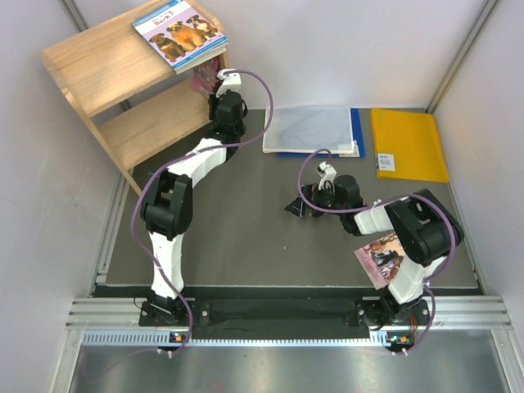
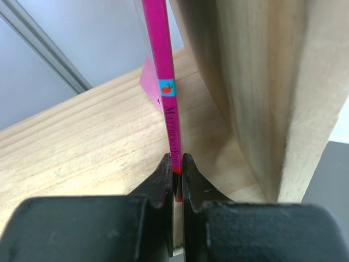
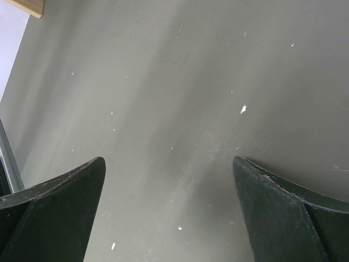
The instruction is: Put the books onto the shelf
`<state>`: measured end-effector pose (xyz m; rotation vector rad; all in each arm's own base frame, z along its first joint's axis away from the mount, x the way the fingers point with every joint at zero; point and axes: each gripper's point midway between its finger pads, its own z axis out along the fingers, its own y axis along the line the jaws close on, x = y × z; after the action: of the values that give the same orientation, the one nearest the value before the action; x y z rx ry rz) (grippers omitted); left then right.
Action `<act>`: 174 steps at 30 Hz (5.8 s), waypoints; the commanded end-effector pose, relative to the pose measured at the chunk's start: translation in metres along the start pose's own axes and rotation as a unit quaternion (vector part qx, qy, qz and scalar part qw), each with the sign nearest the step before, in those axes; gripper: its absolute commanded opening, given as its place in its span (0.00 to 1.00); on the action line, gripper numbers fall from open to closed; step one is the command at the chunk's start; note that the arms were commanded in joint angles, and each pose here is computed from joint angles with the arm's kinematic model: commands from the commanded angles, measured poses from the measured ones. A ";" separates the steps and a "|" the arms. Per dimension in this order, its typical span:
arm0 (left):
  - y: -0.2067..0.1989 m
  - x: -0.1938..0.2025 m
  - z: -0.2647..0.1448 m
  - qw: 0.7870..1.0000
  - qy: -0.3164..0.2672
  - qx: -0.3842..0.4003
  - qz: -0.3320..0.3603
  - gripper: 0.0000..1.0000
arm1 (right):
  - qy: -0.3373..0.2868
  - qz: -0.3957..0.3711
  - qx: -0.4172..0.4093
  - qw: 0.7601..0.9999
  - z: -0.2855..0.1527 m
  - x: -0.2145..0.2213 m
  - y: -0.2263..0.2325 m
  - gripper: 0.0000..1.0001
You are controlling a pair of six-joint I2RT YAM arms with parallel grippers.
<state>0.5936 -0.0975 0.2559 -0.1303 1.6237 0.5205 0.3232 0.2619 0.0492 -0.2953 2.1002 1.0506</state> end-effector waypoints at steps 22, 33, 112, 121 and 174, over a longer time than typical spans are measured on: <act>0.016 -0.015 -0.015 0.999 -0.017 -0.007 0.047 0.61 | 0.017 0.008 -0.002 1.000 0.002 0.011 -0.003 1.00; 0.022 -0.025 -0.013 0.998 -0.028 -0.021 0.045 0.58 | 0.019 0.008 -0.006 1.000 0.003 0.011 -0.003 1.00; -0.235 0.085 -0.341 0.839 0.145 0.524 -0.005 0.65 | -0.162 0.198 0.594 0.762 -0.266 -0.067 -0.157 1.00; -0.269 0.107 -0.444 0.711 0.178 0.680 -0.020 0.59 | -0.178 0.315 0.654 0.664 -0.356 -0.017 -0.171 0.97; -0.321 0.183 -0.575 0.565 0.332 0.752 0.072 0.00 | -0.084 0.447 0.524 0.720 -0.287 0.050 -0.178 0.81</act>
<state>0.1493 -0.5851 0.0345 1.3270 2.1821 -1.1745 0.2120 -0.0896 0.0261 1.5513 2.1684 0.0613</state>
